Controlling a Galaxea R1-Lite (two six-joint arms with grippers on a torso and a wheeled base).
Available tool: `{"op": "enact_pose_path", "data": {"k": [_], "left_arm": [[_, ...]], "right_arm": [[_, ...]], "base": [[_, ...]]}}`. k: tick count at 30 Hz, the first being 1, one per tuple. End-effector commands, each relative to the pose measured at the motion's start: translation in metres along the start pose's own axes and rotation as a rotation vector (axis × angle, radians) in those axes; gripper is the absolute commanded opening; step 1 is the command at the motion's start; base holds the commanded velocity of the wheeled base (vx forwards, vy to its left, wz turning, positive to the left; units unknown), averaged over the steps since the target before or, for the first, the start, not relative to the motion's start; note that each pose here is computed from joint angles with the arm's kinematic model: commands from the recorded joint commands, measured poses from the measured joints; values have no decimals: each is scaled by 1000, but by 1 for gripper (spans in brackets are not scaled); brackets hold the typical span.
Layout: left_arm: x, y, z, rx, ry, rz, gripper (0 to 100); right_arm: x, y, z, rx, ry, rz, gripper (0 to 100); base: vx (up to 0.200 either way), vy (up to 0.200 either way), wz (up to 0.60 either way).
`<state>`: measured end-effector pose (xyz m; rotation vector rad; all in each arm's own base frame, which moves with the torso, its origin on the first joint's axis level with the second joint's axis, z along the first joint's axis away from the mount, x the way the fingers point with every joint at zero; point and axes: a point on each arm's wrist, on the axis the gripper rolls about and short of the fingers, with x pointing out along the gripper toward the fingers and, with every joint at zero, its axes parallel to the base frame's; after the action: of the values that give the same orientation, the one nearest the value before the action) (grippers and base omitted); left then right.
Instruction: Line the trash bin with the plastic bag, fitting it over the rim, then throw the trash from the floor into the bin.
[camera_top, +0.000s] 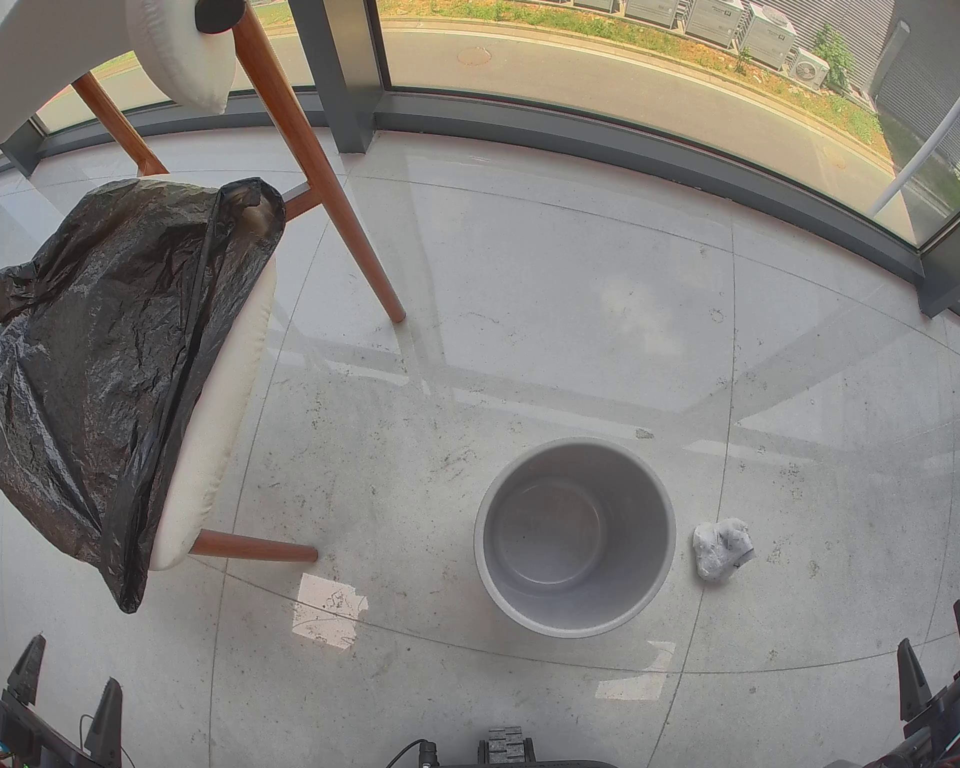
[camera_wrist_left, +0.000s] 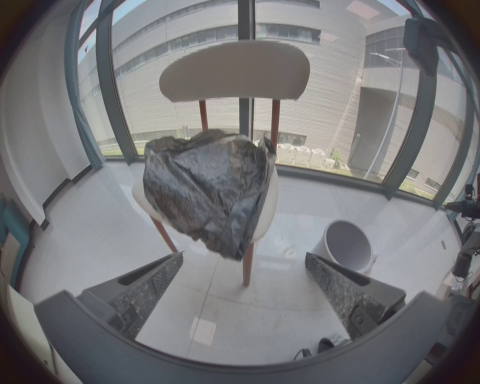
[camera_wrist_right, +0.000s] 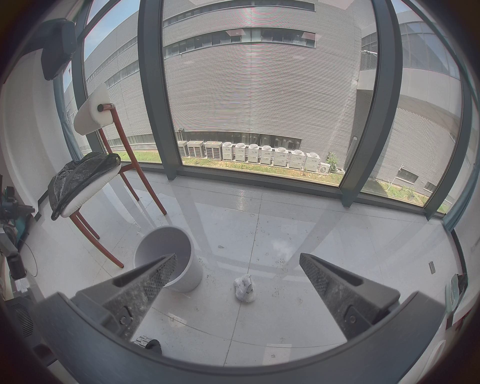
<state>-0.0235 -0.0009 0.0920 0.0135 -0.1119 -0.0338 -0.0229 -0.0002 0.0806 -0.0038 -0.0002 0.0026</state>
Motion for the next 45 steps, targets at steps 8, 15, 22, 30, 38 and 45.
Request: {"op": "enact_pose_path", "data": {"k": [8,15,22,30,38,45], "left_arm": [[7,0,37,23,18,-20,100],[38,1,80,13,136,-67,100],[73,0,92,-10,255,-184,100],[133,0,113,-34,354,-282,100],[181,0,106,-41,370,-312,100],[201,-1,103,-51,336,-388,100]], "right_arm": [[1,0,-5,-1,6,1,100],[1,0,-5,1,6,2,100],[1,0,-5,2,6,2,100],[1,0,-5,7,6,-4,100],[0,0,-5,8,3,-4,100],[0,0,-5,8,3,-3,100]], "base": [[0,0,0],[0,0,0],[0,0,0],[0,0,0],[0,0,0],[0,0,0]]}}
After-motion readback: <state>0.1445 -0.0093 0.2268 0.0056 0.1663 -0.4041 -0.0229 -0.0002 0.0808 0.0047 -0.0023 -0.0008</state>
